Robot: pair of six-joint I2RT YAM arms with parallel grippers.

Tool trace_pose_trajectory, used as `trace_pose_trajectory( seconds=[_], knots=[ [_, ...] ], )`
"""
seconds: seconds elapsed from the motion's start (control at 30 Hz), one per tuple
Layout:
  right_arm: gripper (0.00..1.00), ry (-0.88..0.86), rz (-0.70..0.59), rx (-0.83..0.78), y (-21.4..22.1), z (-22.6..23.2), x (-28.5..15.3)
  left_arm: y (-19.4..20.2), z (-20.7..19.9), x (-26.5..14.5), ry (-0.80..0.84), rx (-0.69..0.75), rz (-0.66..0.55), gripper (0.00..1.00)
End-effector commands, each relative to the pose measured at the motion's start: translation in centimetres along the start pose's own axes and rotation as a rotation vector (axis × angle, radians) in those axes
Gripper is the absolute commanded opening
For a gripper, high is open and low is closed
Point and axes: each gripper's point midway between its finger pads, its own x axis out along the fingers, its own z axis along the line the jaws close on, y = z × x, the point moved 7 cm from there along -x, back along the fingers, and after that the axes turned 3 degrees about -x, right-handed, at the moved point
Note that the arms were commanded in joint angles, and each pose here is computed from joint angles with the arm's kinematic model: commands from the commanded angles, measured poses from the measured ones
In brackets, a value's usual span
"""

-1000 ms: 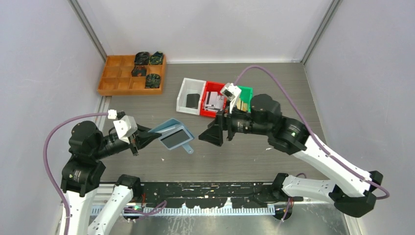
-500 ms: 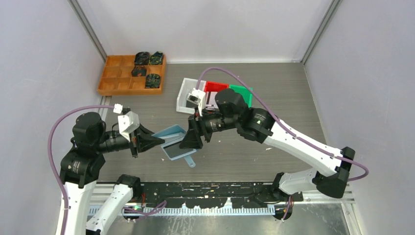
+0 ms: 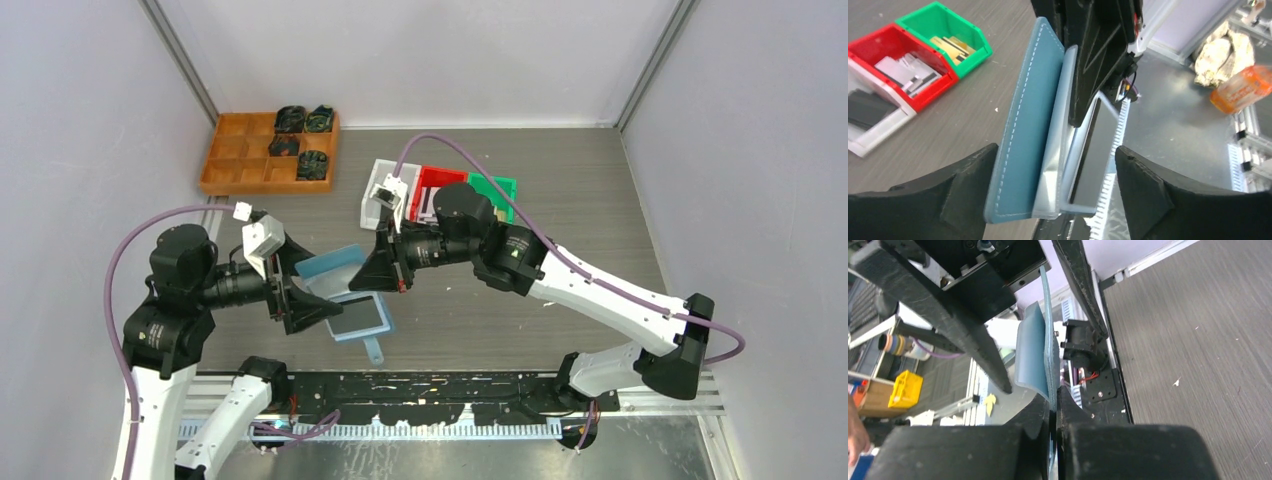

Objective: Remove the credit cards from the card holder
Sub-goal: Remove the credit card from the card holder.

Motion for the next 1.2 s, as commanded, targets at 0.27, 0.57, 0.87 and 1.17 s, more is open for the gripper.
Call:
trace_pose_trajectory(
  seconds=[0.27,0.57,0.87,1.17],
  knots=[
    [0.01,-0.078,-0.762,0.118,-7.0,2.6,-3.3,-2.6,0.6,1.0,-0.097,-0.369,-0.182,1.00],
    [0.01,-0.159,-0.884,0.208,-7.3,2.3,-3.2,-2.8,-1.0,1.1,0.074,-0.400,-0.220,0.84],
    [0.01,-0.127,-0.887,0.238,-5.5,1.0,-2.4,-3.3,-1.2,1.1,0.111,-0.365,-0.221,0.49],
    [0.17,-0.039,-0.849,0.257,-4.4,0.4,-3.0,-2.5,-0.4,1.3,0.076,-0.318,-0.174,0.07]
  ],
)
